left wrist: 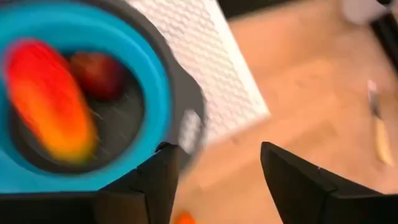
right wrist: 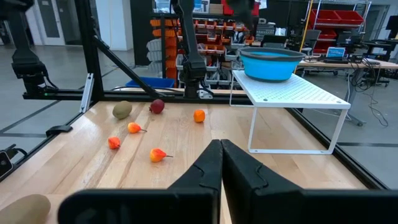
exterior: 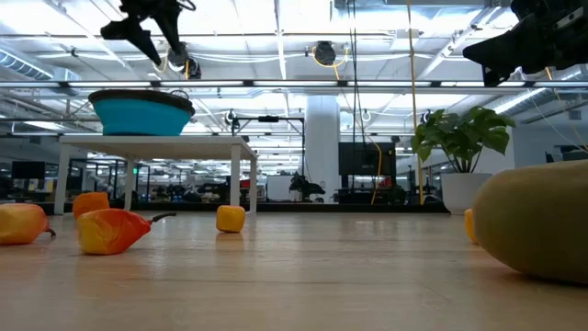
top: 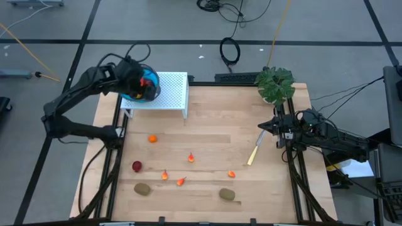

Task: Pick & Place Fruit
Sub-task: Put the orange into the blue strainer bowl on the shelf

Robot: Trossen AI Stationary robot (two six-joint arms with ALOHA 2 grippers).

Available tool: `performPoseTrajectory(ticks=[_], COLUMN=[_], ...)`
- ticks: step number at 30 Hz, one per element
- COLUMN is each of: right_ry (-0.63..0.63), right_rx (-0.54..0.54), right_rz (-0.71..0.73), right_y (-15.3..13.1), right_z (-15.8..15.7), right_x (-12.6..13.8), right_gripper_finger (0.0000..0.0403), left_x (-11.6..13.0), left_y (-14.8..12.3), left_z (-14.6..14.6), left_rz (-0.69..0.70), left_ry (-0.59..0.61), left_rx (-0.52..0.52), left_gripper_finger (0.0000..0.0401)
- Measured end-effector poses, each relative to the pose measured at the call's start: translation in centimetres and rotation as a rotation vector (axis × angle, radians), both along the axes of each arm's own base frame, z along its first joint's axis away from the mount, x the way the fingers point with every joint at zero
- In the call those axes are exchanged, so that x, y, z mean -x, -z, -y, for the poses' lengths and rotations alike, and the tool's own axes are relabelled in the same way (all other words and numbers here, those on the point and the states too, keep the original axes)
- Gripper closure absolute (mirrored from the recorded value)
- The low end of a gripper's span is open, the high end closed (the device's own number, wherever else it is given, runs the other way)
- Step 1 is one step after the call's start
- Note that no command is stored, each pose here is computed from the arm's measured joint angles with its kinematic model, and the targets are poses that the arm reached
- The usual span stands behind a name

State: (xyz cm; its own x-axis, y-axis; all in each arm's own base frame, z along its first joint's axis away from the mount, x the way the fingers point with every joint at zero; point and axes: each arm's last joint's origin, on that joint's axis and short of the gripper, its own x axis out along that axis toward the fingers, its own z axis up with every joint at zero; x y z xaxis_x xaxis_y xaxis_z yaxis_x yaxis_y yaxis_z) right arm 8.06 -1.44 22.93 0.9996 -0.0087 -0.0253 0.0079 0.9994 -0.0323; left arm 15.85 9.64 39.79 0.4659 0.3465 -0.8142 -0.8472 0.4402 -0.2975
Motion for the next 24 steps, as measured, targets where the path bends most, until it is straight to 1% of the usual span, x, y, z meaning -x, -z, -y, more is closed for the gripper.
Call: performPoseTrajectory(ticks=[3, 6, 10, 20, 24], right_ry=[0.000, 0.000, 0.000, -0.001, 0.000], right_rx=[0.000, 0.000, 0.000, 0.000, 0.000], right_rz=[0.000, 0.000, 0.000, 0.000, 0.000], right_y=[0.0, 0.0, 0.0, 0.0, 0.0], right_z=[0.0, 0.0, 0.0, 0.0, 0.0], right_x=[0.0, 0.0, 0.0, 0.0, 0.0], right_gripper_finger=[0.0403, 0.0403, 0.0403, 0.0403, 0.0403], left_x=[-0.1, -0.2, -0.3, -0.7, -1.2], left_y=[0.1, 0.4, 0.8, 0.9, 1.1], left_z=[1.6, 3.2, 5.1, 8.9, 10.0], left_rz=[-0.008, -0.060, -0.128, -0.149, -0.175], left_ry=[0.094, 0.193, 0.293, 0.434, 0.480], left_rx=[0.059, 0.116, 0.171, 0.207, 0.188], left_gripper_finger=[0.0195, 0.0210, 0.0229, 0.0265, 0.0274])
